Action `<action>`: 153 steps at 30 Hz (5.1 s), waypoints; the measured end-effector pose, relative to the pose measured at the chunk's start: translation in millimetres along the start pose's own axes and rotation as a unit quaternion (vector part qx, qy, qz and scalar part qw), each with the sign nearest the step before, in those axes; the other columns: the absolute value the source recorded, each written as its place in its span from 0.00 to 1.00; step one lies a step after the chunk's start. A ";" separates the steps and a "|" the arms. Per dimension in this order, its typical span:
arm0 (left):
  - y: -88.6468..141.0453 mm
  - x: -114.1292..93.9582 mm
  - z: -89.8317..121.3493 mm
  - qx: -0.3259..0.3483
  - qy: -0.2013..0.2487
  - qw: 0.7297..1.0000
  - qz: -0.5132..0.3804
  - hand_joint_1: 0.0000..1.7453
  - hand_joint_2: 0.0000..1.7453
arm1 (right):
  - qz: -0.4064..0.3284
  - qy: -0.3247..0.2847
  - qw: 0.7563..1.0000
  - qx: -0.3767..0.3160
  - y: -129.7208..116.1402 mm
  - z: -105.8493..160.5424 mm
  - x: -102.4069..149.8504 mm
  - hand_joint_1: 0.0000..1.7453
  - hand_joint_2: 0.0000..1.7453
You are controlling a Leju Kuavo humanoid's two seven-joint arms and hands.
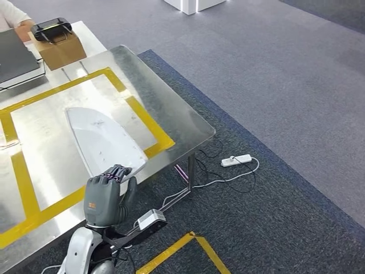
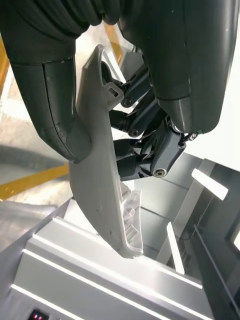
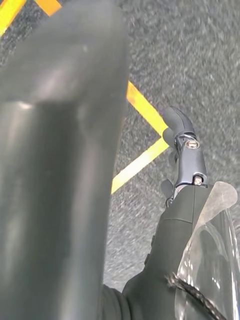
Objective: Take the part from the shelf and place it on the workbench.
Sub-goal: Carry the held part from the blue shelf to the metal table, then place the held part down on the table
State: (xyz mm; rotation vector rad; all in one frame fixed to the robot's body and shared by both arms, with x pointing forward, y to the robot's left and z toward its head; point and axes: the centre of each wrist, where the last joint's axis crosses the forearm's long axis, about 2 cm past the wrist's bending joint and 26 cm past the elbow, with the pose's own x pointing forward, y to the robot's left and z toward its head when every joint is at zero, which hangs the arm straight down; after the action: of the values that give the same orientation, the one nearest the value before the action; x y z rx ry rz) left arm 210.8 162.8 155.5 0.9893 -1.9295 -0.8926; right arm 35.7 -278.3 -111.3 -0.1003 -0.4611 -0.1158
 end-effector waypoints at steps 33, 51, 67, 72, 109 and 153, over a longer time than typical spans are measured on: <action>-10.9 3.7 -8.0 -0.015 -0.014 1.000 0.004 1.00 1.00 | -0.013 0.001 1.000 -0.010 -9.0 -0.5 -1.2 0.00 0.00; -13.0 4.3 -2.9 -0.027 -0.005 1.000 -0.004 1.00 1.00 | -0.006 -0.001 1.000 -0.002 -5.1 0.5 -2.4 0.00 0.00; -13.4 3.9 0.0 -0.034 -0.002 0.999 -0.009 1.00 1.00 | -0.018 -0.010 1.000 -0.001 -4.6 -0.9 1.8 0.00 0.00; -14.8 5.0 -0.2 -0.039 -0.012 0.999 -0.014 1.00 1.00 | -0.017 -0.009 1.000 0.002 -4.6 -0.8 1.5 0.00 0.00; -47.6 -14.7 -4.6 -0.105 -0.024 0.990 -0.091 1.00 1.00 | -0.012 -0.013 1.000 0.011 -4.6 -1.6 3.3 0.00 0.00; -62.3 -37.3 -33.6 -0.085 -0.018 0.989 -0.116 1.00 1.00 | -0.018 -0.002 1.000 0.015 -3.2 -0.1 -1.0 0.00 0.00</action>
State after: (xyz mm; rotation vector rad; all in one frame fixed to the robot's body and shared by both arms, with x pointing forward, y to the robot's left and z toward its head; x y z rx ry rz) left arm 274.4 159.1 107.0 1.1173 -1.7574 -1.1931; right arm 34.5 -281.4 -111.6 -0.0620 -0.4687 -0.1431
